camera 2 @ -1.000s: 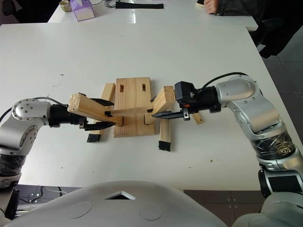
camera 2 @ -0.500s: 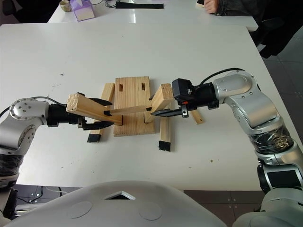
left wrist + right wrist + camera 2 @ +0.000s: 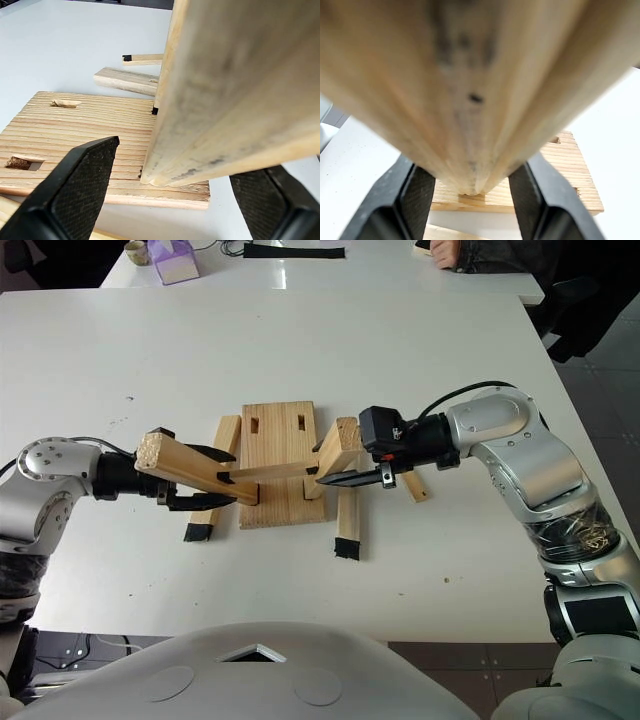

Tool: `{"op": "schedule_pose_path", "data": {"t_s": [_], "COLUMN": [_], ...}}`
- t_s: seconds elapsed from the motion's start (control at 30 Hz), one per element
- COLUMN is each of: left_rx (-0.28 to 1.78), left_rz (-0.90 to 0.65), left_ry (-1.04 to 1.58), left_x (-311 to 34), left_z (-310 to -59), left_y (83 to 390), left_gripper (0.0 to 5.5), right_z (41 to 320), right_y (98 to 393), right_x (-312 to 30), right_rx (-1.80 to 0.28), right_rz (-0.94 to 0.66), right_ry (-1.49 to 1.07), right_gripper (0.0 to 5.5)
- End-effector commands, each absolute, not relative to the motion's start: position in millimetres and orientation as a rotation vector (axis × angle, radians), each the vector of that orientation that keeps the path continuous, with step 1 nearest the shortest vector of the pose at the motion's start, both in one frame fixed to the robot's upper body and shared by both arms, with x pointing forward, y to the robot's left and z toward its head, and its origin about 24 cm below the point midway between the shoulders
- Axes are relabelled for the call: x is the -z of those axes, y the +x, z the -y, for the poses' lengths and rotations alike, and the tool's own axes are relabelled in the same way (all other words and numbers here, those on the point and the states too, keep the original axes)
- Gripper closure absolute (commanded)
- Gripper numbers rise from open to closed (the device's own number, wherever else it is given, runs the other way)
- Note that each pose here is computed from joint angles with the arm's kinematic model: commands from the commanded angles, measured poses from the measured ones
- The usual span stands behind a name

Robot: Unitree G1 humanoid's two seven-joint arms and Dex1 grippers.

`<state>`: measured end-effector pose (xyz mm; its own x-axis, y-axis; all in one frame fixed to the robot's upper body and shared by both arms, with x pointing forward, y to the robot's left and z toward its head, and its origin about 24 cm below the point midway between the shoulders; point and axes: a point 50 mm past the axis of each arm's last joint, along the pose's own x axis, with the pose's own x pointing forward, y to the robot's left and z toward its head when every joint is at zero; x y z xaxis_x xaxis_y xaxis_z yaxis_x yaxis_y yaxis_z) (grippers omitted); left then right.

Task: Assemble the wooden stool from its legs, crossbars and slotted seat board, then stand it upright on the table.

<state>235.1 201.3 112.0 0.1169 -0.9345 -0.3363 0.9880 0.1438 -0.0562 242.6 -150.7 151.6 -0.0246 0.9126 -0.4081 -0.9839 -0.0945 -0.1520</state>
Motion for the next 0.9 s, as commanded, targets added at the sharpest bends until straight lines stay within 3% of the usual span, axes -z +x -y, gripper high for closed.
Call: {"op": "schedule_pose_path", "data": {"t_s": [0.03,0.5,0.63,0.73,0.9], "left_rx": [1.373,1.458,1.447,1.355,1.248], "left_rz": [-0.261,-0.347,-0.474,-0.586,-0.524], "left_ry": [0.154,0.089,0.17,0.239,0.189], "left_x": [-130,-124,-101,-81,-91], "left_z": [-214,-223,-238,-265,-279], "left_y": [248,213,200,204,229], "left_gripper": [1.77,1.77,1.77,1.77,1.77], "right_z": [157,160,161,160,158], "right_y": [227,229,230,232,235], "right_x": [-99,-99,-99,-101,-101], "right_rx": [-1.59,-1.564,-1.548,-1.538,-1.539], "right_rz": [-0.498,-0.492,-0.487,-0.476,-0.469], "right_ry": [-0.517,-0.526,-0.527,-0.527,-0.534], "right_gripper": [3.49,3.49,3.49,3.49,3.49]}}
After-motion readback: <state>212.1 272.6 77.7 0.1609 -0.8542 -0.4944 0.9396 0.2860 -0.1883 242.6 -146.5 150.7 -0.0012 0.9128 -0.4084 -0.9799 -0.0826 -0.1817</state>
